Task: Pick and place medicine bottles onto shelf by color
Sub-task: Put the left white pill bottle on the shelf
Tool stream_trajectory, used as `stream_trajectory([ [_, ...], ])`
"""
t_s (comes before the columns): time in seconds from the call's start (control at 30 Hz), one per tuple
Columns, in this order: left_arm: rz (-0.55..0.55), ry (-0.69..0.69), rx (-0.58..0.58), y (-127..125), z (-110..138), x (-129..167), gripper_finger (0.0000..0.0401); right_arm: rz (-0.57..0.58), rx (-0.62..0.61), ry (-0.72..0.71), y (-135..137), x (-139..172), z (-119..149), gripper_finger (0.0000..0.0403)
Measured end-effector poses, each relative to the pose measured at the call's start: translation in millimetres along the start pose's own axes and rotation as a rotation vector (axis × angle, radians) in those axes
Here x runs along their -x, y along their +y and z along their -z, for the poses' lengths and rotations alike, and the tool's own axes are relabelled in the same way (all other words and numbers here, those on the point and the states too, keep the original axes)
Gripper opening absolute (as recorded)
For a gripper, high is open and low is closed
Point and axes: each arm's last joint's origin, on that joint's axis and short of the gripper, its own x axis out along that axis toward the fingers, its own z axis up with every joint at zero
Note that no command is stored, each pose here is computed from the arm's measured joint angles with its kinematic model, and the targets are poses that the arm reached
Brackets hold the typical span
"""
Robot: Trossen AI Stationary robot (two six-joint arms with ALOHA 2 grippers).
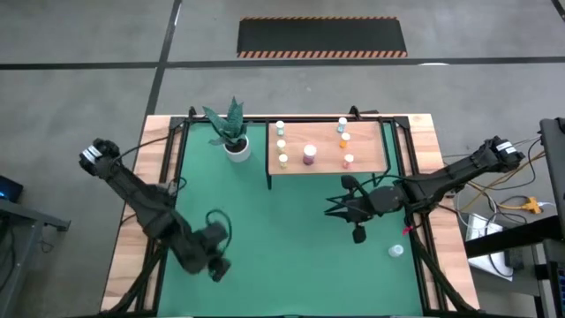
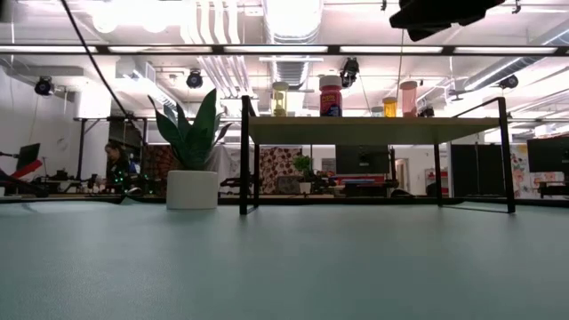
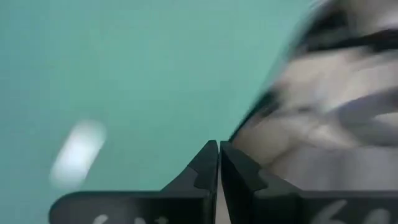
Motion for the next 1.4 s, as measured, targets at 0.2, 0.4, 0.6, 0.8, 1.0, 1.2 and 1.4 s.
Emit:
stream_trajectory([
  [0.2,-0.401,0.213,0.181,21.3,28.2,-2.2,0.0,-0.006,0.006,-0.008,3.2,-0.6,7.7,0.0009],
  [0.4,-0.473,0.21,0.276,44.3,30.2,-3.9,0.0004,-0.011,0.009,0.001,4.8,-0.9,11.3,0.0009],
  [0.6,-0.519,0.2,0.279,67.9,29.5,-4.8,0.0057,-0.012,0.009,0.003,5.0,-1.1,12.0,0.0009],
  [0.8,-0.574,0.277,0.339,85.8,31.7,-2.5,0.0142,-0.012,0.003,0.003,5.0,-1.1,12.1,0.0009],
  [1.0,-0.644,0.286,0.326,95.2,34.5,-2.2,0.0208,-0.013,0.003,0.004,5.1,-1.2,12.2,0.0009],
  [1.2,-0.69,0.274,0.314,108.7,36.8,-7.8,0.0223,-0.012,-0.014,0.004,5.1,-1.2,12.2,0.0009],
  [1.4,-0.704,0.267,0.312,116.4,37.3,-12.2,0.0224,-0.013,-0.04,0.013,5.7,-1.8,15.2,0.0009],
])
